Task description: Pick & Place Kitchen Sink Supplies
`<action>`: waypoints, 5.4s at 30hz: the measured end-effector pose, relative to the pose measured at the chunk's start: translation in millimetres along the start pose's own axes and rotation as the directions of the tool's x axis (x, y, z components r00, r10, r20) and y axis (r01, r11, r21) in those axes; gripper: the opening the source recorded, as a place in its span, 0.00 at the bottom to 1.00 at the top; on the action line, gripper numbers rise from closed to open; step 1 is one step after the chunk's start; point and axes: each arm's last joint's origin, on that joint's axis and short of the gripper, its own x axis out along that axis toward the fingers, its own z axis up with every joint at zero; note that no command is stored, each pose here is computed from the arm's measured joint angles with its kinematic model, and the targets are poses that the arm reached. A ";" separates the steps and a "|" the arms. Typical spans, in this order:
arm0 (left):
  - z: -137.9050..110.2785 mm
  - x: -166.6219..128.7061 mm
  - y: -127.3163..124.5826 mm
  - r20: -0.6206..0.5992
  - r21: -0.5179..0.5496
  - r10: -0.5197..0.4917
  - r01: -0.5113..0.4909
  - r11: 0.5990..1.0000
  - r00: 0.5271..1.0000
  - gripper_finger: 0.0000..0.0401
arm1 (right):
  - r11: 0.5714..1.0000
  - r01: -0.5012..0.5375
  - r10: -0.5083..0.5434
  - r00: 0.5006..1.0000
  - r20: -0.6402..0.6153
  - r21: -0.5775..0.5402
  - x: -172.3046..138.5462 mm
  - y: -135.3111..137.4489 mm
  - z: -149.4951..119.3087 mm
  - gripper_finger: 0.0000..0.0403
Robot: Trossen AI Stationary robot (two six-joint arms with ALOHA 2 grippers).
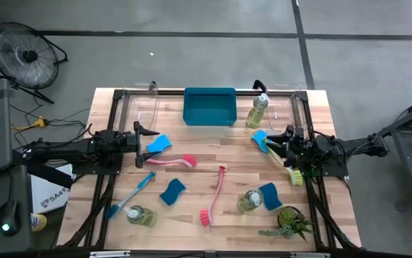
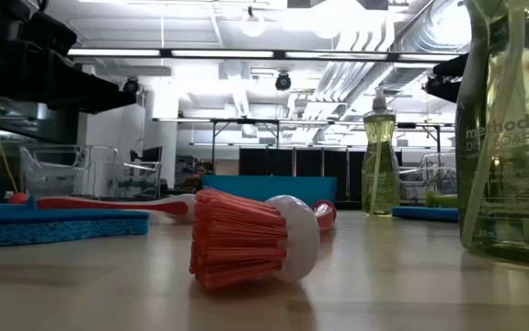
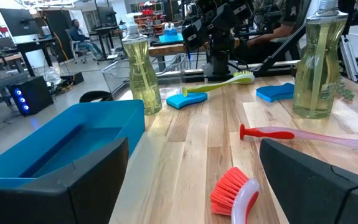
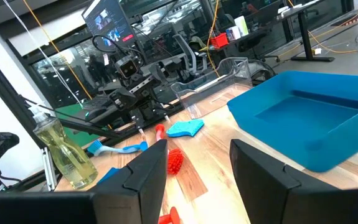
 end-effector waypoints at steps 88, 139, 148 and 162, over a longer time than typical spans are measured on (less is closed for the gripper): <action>0.0 0.0 0.0 0.000 0.000 0.000 0.000 1.000 1.000 0.89 | 0.730 0.606 -0.619 0.782 0.072 -0.315 36.0 0.4 11.8 0.42; 0.0 0.0 0.0 0.000 0.000 0.000 0.000 1.000 1.000 0.89 | 0.518 0.786 -0.782 0.595 0.185 -0.336 113.4 -42.1 -1.2 0.89; 0.0 0.0 0.0 0.000 0.000 0.000 0.000 1.000 1.000 0.89 | 0.518 0.805 -0.794 0.578 0.187 -0.291 130.1 -53.3 11.1 0.89; 0.0 0.0 0.0 0.000 0.000 0.000 0.000 1.000 1.000 0.89 | 0.490 0.837 -0.809 0.541 0.229 -0.244 142.3 -54.1 25.3 0.81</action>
